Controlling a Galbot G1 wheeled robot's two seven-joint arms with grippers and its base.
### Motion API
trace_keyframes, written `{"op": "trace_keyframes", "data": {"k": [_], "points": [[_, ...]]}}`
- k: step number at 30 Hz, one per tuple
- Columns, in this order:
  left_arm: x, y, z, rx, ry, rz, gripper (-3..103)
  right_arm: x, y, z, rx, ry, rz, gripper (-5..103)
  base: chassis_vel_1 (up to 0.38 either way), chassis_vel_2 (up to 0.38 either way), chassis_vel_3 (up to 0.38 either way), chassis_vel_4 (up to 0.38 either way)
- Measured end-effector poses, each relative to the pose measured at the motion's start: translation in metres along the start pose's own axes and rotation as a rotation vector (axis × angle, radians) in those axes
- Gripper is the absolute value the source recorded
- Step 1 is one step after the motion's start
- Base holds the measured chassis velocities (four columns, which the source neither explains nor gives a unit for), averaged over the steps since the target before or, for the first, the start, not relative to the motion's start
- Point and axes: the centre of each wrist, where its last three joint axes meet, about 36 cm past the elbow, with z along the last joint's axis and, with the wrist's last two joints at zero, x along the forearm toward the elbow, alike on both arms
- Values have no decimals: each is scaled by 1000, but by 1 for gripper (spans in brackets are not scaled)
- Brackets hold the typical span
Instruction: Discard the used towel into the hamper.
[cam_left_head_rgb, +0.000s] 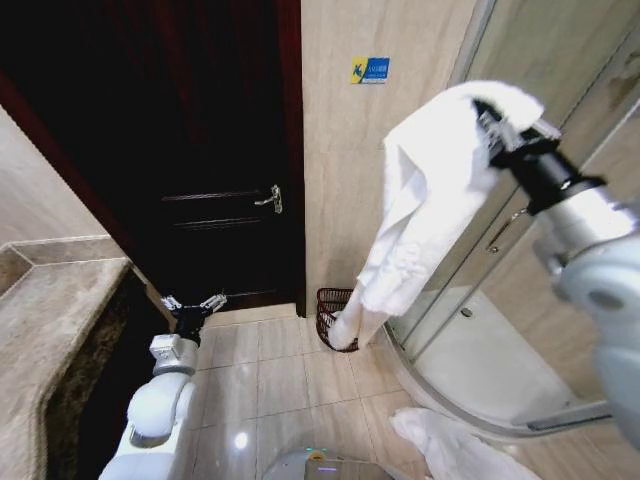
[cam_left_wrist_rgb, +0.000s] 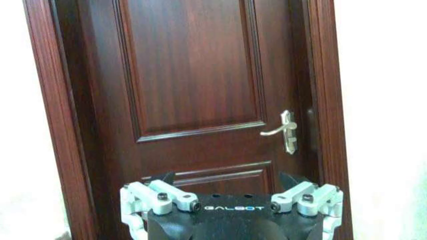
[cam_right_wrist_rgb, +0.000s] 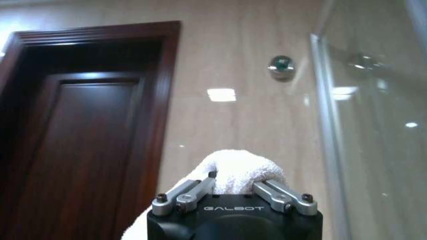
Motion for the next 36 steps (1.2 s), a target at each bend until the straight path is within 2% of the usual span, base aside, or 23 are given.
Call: {"op": "trace_keyframes", "data": {"k": [5,12,14,18,28,36], "points": [[0,0,0,0,0,0,100,-39,-19,-20,10,-25,-1,5,0,0,0,0],[0,0,0,0,0,0,100,-85,-17,-18,1,-9,-37,5,0,0,0,0],[0,0,0,0,0,0,100,-115,-16,-10,-12,6,-28,5,0,0,0,0],[0,0,0,0,0,0,100,-142,-18,-5,-17,6,-4,5,0,0,0,0],[0,0,0,0,0,0,100,-194,-24,14,-22,19,73,5,0,0,0,0],[0,0,0,0,0,0,100,-205,-21,51,-4,64,89,5,0,0,0,0]]}}
